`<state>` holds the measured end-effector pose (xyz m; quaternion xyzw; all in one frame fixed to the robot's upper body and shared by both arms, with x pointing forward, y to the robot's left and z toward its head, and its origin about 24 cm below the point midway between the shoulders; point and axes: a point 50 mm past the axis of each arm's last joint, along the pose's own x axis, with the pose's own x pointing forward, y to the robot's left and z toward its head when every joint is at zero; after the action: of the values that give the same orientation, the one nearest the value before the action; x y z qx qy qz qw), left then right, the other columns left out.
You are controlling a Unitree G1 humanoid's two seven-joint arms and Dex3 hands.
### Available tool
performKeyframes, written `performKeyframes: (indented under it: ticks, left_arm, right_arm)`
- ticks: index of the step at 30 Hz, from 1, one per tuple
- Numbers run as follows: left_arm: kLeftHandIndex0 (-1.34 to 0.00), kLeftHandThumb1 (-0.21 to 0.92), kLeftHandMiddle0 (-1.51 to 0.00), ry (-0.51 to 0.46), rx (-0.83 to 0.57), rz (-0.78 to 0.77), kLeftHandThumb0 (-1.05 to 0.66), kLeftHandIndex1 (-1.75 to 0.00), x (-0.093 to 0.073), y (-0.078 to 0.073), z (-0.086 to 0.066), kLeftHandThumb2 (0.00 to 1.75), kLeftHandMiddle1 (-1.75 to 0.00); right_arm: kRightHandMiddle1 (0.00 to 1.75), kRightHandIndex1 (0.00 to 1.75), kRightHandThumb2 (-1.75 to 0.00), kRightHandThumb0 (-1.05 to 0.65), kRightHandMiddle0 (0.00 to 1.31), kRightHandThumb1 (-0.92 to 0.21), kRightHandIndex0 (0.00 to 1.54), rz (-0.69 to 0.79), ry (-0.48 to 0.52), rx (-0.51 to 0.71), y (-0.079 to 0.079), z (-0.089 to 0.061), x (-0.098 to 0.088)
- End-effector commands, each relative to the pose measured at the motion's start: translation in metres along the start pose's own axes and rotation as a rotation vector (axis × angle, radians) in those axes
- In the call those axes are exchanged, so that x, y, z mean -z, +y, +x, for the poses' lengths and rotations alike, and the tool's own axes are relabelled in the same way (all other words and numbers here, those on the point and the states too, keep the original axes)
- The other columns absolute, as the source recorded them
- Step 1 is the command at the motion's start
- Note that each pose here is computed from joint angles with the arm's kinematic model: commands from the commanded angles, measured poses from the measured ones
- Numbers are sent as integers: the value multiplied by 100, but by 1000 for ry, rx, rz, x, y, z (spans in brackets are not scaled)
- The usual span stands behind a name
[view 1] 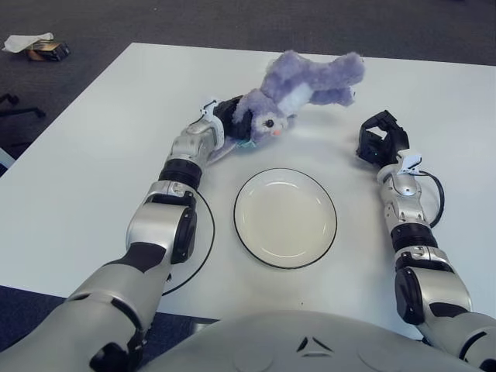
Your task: Put the doll into the plate.
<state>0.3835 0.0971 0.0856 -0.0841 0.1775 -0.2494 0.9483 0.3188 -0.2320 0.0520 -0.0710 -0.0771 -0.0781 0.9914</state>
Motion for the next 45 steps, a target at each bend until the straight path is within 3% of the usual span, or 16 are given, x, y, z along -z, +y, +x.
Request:
performKeyframes:
  ticks: [1, 15, 19, 26, 30, 31, 34, 38, 45]
  left_arm:
    - [-61, 2, -91, 135, 16, -82, 0, -175, 21, -4, 1, 158, -153]
    - [-58, 5, -89, 266, 20, -248, 0, -175, 22, -15, 7, 156, -156]
    - [-57, 5, -87, 284, -4, -249, 0, -175, 23, -17, 9, 157, -159]
    - [-57, 5, -87, 283, -25, -247, 0, -175, 25, -19, 11, 157, -159]
    - [-58, 5, -89, 282, -19, -248, 0, -175, 26, -21, 12, 158, -158]
    - [-58, 4, -89, 282, -18, -248, 0, -175, 26, -21, 13, 158, -157]
    - [-59, 3, -91, 286, -5, -258, 0, -175, 26, -23, 14, 159, -156]
    - [-61, 0, -93, 302, 19, -278, 0, -175, 23, -27, 15, 162, -155]
    - [-64, -4, -97, 290, 41, -297, 0, -175, 22, -28, 16, 165, -153]
  right_arm:
    - [175, 175, -101, -41, 43, -56, 88, -80, 38, 4, -5, -18, 16]
    - [175, 175, -91, -39, 37, -63, 82, -500, -144, 62, -10, -22, 0]
    - [175, 175, -90, -39, 37, -65, 80, -631, -245, 96, -10, -24, -3]
    - [175, 175, -89, -39, 36, -65, 76, -734, -412, 153, -10, -27, -7]
    - [175, 173, -91, -39, 37, -64, 60, -805, -551, 184, -9, -26, -13]
    - [175, 160, -94, -25, 38, -58, 60, -816, -575, 189, -9, -25, -14]
    - [175, 146, -95, -9, 38, -54, 59, -878, -659, 206, -8, -23, -16]
    - [175, 142, -86, -3, 33, -61, 51, -968, -749, 215, -7, -19, -17]
    - [175, 143, -72, -1, 29, -72, 41, -1048, -806, 206, -8, -15, -16]
